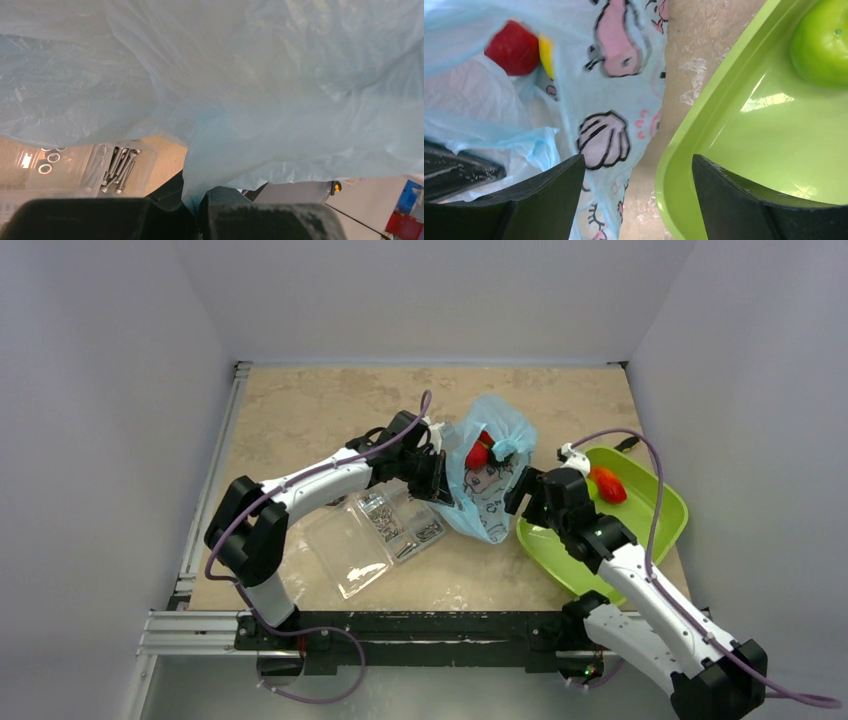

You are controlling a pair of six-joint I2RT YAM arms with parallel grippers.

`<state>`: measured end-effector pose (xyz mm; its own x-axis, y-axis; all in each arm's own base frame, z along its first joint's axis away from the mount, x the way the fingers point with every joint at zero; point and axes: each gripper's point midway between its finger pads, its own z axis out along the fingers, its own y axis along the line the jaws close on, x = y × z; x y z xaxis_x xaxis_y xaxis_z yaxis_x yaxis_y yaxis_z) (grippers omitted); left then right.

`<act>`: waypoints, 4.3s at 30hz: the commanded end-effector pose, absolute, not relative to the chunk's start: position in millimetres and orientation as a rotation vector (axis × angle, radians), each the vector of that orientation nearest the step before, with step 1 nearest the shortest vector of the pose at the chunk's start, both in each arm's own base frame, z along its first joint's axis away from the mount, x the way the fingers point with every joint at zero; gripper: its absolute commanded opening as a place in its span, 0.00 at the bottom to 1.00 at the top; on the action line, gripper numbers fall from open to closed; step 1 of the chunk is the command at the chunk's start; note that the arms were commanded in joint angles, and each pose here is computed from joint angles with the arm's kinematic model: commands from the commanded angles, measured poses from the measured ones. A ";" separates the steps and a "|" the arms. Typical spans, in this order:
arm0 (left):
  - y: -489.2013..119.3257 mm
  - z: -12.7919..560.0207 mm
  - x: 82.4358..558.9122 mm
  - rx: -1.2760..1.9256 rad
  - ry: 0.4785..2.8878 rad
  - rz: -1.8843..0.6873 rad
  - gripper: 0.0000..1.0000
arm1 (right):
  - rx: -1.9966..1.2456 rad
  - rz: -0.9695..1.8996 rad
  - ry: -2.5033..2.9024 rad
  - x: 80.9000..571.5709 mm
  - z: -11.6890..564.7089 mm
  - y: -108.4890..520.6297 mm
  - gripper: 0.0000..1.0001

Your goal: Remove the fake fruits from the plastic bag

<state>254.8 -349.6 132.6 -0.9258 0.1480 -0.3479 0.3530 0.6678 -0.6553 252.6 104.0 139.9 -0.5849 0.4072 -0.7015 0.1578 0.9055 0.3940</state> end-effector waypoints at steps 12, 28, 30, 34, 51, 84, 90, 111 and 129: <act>-351.8 131.3 260.7 0.365 2.606 -1.121 0.00 | 0.144 0.501 2.213 218.8 203.0 166.3 0.72; -351.5 133.0 261.2 0.356 2.606 -1.136 0.00 | 0.290 0.494 1.934 305.0 197.5 203.4 0.43; -349.4 134.0 263.7 0.342 2.604 -1.134 0.00 | 0.323 0.469 1.902 314.8 188.0 202.5 0.42; -345.9 135.5 267.1 0.324 2.596 -1.125 0.00 | 0.399 0.363 1.853 335.4 166.3 192.8 0.42; -344.1 132.1 269.6 0.317 2.608 -1.130 0.00 | 0.466 0.258 1.863 408.1 114.1 192.7 0.57; -328.8 98.2 281.9 0.356 2.705 -0.906 0.00 | 0.365 0.119 1.903 443.1 92.6 189.9 0.21; -329.4 97.9 280.6 0.385 2.691 -0.920 0.00 | 0.313 0.151 1.934 419.8 111.4 191.6 0.11; -334.5 150.6 282.3 0.355 2.565 -1.100 0.00 | 0.162 0.400 2.069 335.2 154.4 190.6 0.06; -343.7 148.9 275.1 0.306 2.576 -1.228 0.00 | -0.014 0.741 1.976 295.7 268.4 222.2 0.04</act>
